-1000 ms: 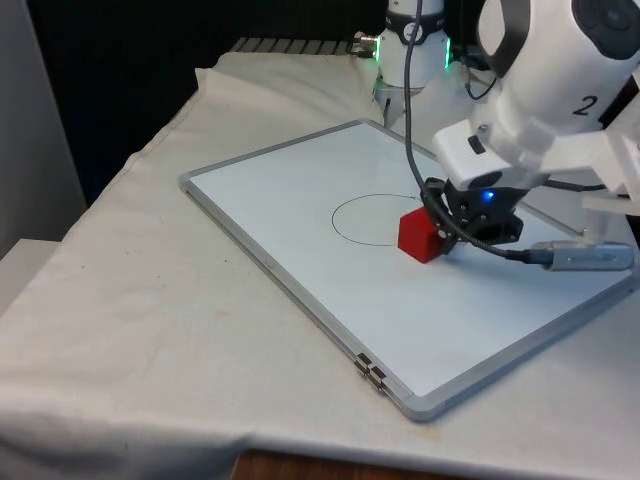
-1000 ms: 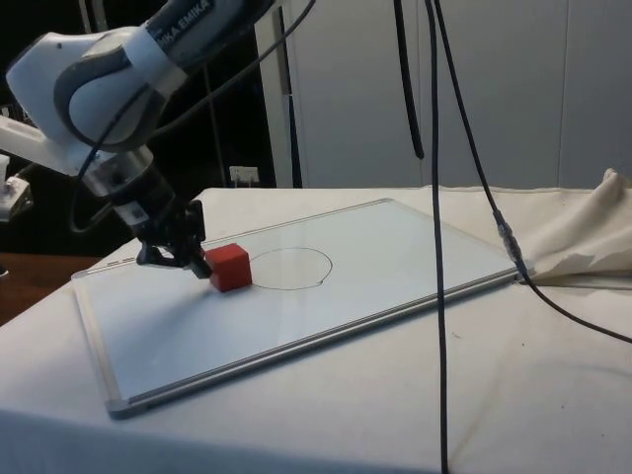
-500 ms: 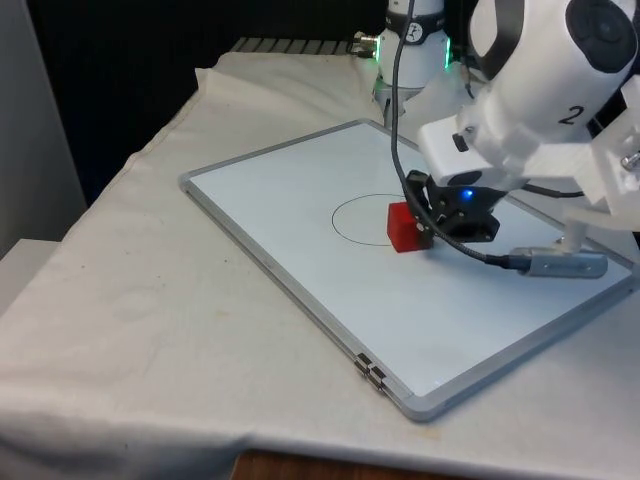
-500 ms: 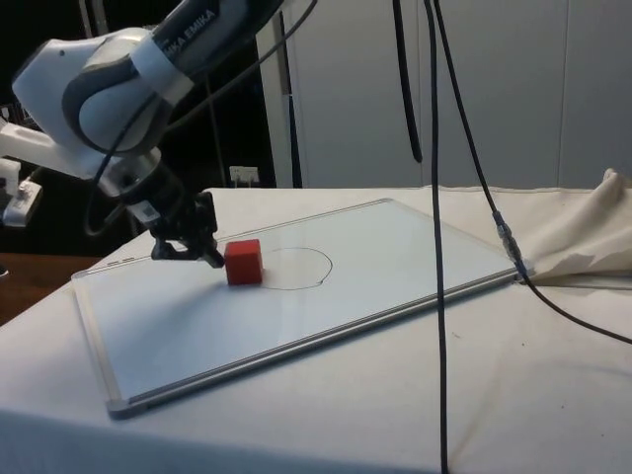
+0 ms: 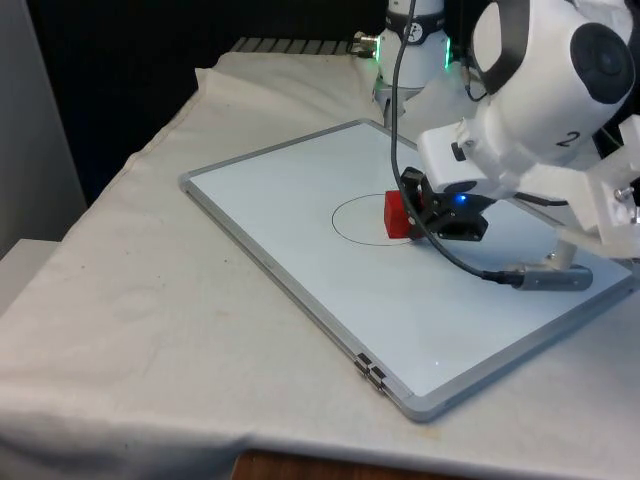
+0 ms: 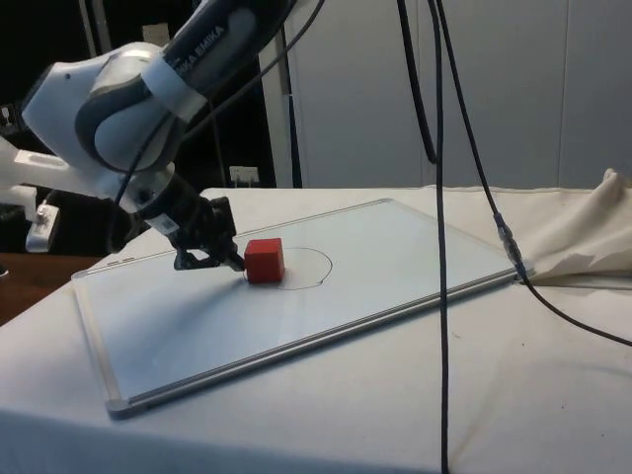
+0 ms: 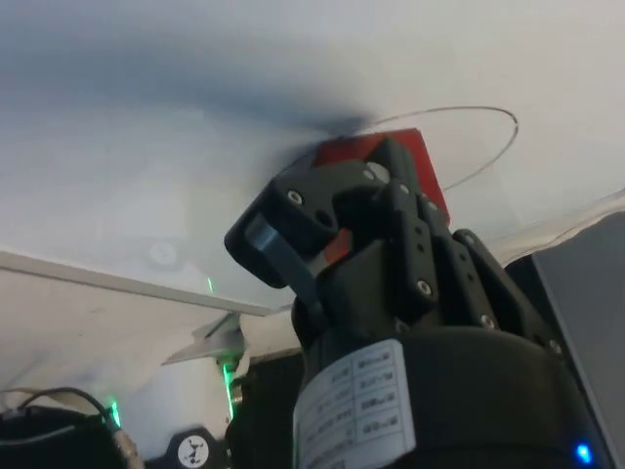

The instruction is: Push the cube into the marked area.

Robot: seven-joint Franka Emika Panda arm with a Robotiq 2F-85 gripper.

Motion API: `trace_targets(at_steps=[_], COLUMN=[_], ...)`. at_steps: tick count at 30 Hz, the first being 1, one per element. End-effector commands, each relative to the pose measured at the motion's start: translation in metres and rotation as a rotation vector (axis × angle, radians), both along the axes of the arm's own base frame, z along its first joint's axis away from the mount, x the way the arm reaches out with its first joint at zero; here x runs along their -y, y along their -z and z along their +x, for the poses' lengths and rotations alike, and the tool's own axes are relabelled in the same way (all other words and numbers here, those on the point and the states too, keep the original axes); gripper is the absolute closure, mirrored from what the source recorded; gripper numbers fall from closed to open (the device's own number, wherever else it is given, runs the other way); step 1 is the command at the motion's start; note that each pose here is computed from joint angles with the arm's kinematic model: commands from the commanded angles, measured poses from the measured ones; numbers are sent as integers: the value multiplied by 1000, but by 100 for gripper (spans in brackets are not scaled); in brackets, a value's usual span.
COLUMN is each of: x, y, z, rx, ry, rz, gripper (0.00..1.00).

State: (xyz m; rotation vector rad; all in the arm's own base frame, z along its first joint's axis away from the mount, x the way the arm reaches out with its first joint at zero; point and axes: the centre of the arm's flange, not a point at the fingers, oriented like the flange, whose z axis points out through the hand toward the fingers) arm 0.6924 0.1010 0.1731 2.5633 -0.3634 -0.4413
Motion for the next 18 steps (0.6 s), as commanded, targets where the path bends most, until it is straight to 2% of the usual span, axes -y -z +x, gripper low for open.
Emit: trace_targets(at_steps=[1, 4, 6, 7, 13, 15, 16, 18], x=[-4, -6, -5, -7, -8, -5, -8, -10], y=[1, 5, 8, 7, 8, 10, 8, 10], z=[-3, -7, -8, -11, -16, -15, -17, -16], rx=[6, 0, -19, -7, -18, -32, -24, -26], ry=[-4, -5, 0, -6, -6, 0, -5, -6], rz=[3, -1, -8, -4, -13, -18, -21, -22], gripper=[100, 100, 100, 100, 100, 100, 100, 100])
